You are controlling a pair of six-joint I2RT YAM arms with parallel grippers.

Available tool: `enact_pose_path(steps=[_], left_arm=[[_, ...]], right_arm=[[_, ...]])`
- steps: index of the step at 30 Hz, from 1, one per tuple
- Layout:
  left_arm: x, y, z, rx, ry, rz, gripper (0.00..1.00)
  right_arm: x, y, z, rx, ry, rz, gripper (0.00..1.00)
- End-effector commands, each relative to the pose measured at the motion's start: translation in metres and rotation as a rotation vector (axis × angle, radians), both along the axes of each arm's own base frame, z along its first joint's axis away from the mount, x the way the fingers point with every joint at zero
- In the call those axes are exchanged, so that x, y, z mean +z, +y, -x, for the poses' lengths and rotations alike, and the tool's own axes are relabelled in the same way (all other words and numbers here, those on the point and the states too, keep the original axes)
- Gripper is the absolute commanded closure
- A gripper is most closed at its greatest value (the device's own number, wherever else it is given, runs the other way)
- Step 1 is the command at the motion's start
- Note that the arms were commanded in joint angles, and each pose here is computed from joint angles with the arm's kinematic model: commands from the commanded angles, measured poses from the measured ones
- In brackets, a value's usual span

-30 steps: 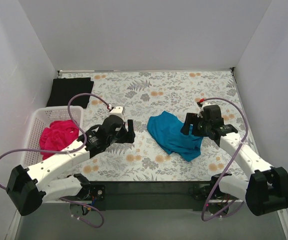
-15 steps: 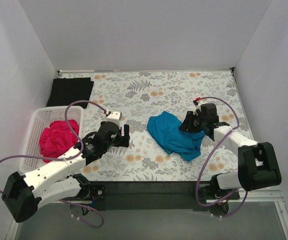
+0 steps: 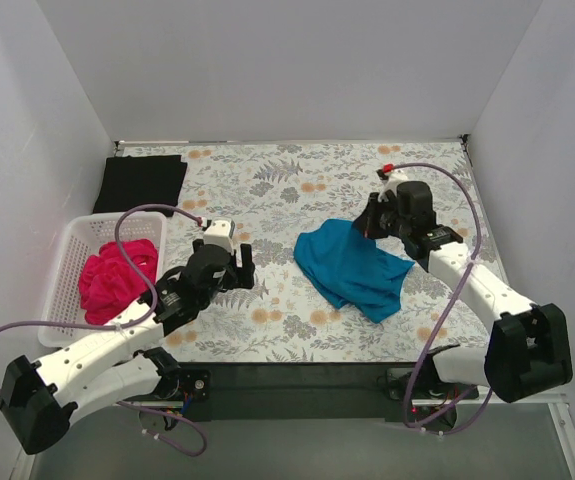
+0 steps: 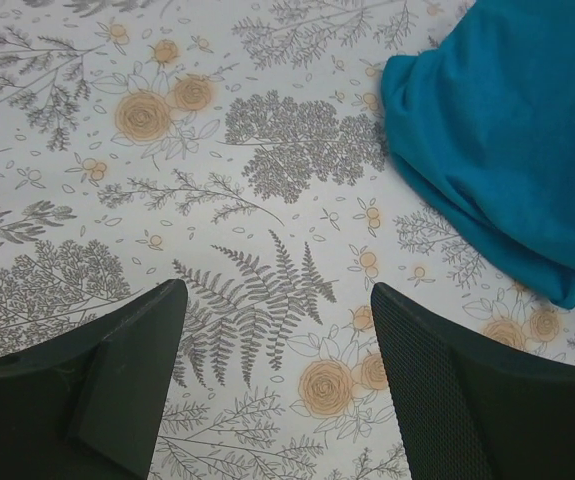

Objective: Fold and stack the t-shirts
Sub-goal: Flatten the tshirt out

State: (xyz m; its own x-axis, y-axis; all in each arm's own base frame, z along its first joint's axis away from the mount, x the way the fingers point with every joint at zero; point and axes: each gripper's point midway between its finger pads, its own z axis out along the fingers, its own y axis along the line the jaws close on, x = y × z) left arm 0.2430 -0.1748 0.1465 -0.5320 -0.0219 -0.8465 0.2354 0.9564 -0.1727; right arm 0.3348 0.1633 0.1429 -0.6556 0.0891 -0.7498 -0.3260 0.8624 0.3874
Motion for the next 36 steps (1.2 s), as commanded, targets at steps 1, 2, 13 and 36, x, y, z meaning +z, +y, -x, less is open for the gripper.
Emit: enact_pose_path(steps=[1, 2, 13, 36], left_arm=[[0.018, 0.020, -0.010, 0.112, -0.085, 0.016, 0.27], [0.021, 0.023, -0.011, 0.138, -0.096, 0.032, 0.27], [0.082, 0.082, -0.001, 0.385, -0.358, 0.264, 0.30], [0.025, 0.017, -0.010, 0.110, -0.129, 0.114, 0.29]], right_arm=[[0.053, 0.052, 0.015, 0.119, -0.125, -0.020, 0.99], [0.053, 0.086, 0.038, 0.199, -0.111, -0.035, 0.99], [-0.006, 0.222, 0.160, 0.578, 0.015, 0.198, 0.61], [-0.069, 0.040, 0.083, 0.266, 0.133, 0.214, 0.51]])
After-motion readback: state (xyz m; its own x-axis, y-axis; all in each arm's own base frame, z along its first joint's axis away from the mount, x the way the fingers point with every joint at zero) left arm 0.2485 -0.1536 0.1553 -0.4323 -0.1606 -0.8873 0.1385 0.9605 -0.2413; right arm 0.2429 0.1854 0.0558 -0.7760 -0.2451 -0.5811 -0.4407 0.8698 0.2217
